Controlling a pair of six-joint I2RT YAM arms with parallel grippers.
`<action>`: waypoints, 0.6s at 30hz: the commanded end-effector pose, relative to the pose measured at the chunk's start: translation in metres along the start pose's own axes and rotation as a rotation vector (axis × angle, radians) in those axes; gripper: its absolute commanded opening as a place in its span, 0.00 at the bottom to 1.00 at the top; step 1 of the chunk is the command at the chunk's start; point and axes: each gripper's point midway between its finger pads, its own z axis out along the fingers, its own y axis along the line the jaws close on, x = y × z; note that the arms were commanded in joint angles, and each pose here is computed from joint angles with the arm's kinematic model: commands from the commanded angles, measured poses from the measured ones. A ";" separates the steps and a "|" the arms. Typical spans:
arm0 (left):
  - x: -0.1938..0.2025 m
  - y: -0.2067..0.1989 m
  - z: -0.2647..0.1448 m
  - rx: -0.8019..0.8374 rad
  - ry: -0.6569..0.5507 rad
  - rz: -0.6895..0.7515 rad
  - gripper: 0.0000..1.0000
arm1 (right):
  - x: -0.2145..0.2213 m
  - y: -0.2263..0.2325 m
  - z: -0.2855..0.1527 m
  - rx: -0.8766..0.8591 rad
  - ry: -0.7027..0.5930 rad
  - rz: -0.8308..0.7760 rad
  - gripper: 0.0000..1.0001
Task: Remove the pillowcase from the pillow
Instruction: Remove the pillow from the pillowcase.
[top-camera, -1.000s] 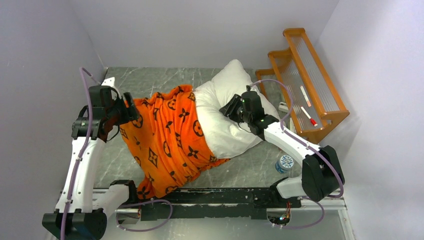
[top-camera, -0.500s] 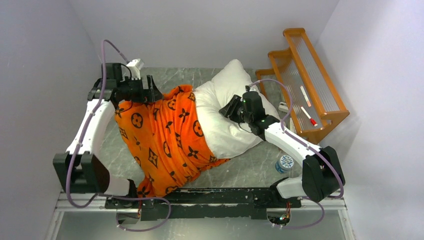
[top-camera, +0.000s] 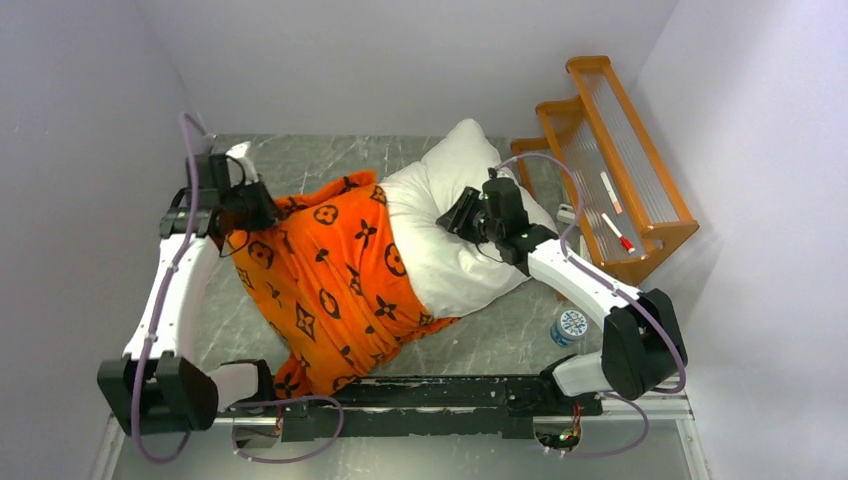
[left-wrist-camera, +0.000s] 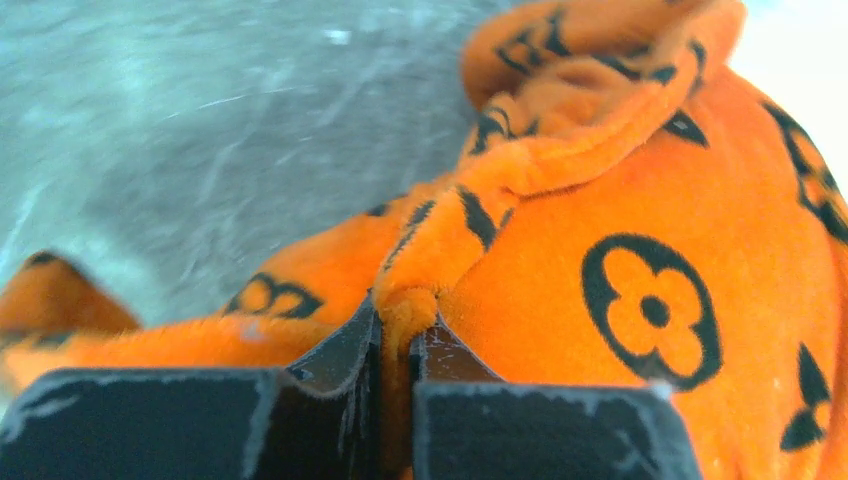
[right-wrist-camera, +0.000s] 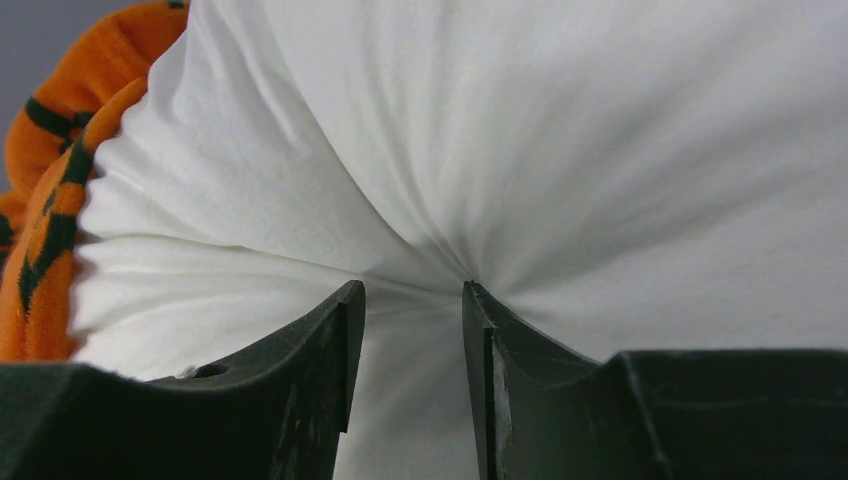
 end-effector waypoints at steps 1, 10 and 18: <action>0.005 0.098 -0.054 -0.486 -0.129 -0.257 0.05 | 0.063 -0.095 -0.011 0.370 0.219 0.017 0.45; 0.012 0.127 -0.100 -0.668 -0.313 -0.419 0.05 | 0.046 -0.083 -0.011 0.345 0.195 0.019 0.45; -0.030 0.061 -0.071 -0.228 -0.315 -0.218 0.60 | 0.044 -0.065 -0.017 0.246 0.220 -0.043 0.45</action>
